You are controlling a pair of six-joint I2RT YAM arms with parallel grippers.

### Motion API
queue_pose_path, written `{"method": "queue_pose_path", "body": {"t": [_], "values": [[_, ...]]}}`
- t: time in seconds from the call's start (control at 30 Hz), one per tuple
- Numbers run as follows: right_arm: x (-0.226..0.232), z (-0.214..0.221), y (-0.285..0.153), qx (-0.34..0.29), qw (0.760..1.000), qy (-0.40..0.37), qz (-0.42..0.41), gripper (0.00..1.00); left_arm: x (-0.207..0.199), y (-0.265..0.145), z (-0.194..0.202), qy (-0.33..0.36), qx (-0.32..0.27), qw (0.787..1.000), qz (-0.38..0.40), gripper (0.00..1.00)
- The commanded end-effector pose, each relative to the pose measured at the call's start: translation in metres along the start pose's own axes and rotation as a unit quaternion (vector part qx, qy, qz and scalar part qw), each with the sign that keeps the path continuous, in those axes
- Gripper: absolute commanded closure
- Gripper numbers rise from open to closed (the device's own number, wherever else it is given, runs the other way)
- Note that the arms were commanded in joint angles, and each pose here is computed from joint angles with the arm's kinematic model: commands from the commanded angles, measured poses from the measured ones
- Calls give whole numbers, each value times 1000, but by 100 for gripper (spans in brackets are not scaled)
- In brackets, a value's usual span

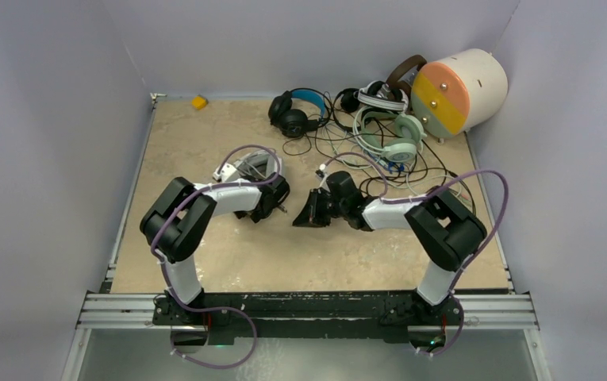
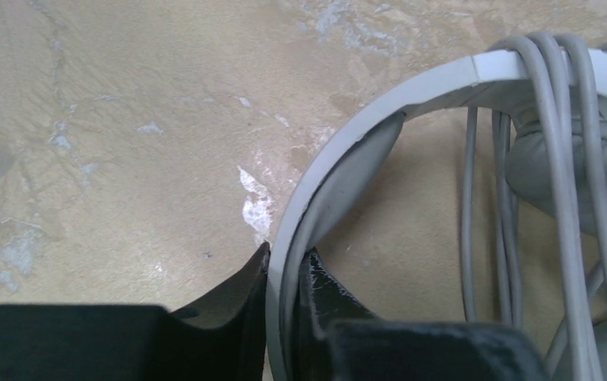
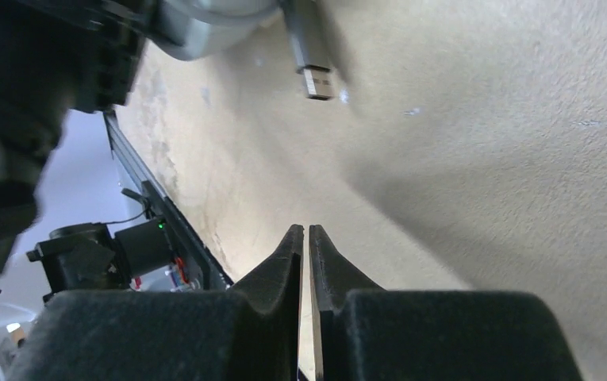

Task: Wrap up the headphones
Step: Place the headphones at the center of the board.

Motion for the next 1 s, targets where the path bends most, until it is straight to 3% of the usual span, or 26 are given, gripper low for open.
{"method": "queue_pose_path", "body": {"t": [0.0, 0.1, 0.17, 0.5, 0.8, 0.97], "values": [[9, -11, -18, -31, 998, -45, 20, 92, 19, -3, -14, 40, -8, 999, -29, 79], [12, -14, -24, -39, 997, -54, 25, 91, 17, -7, -20, 34, -3, 999, -22, 56], [14, -15, -28, -44, 997, -58, 28, 91, 16, -10, -23, 34, 0, 999, -17, 46], [22, -25, -52, -69, 992, -91, 57, 91, 1, -38, -63, 13, 29, 999, 37, 23], [31, -28, -72, -85, 988, -116, 64, 91, -11, -79, -111, -13, 80, 990, 114, 17], [37, -31, -93, -91, 979, -168, 77, 90, -22, -112, -137, 38, 133, 970, 199, 15]]}}
Point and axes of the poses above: each gripper's point midway between its finger pads, its own y axis out along the fingers, its own x axis along the line the jaws close on, z = x × y, the point moved 5 cm from there along -y, back along the fingers, and after that the axes turned 15 degrees about -y, right-handed, at the moved point
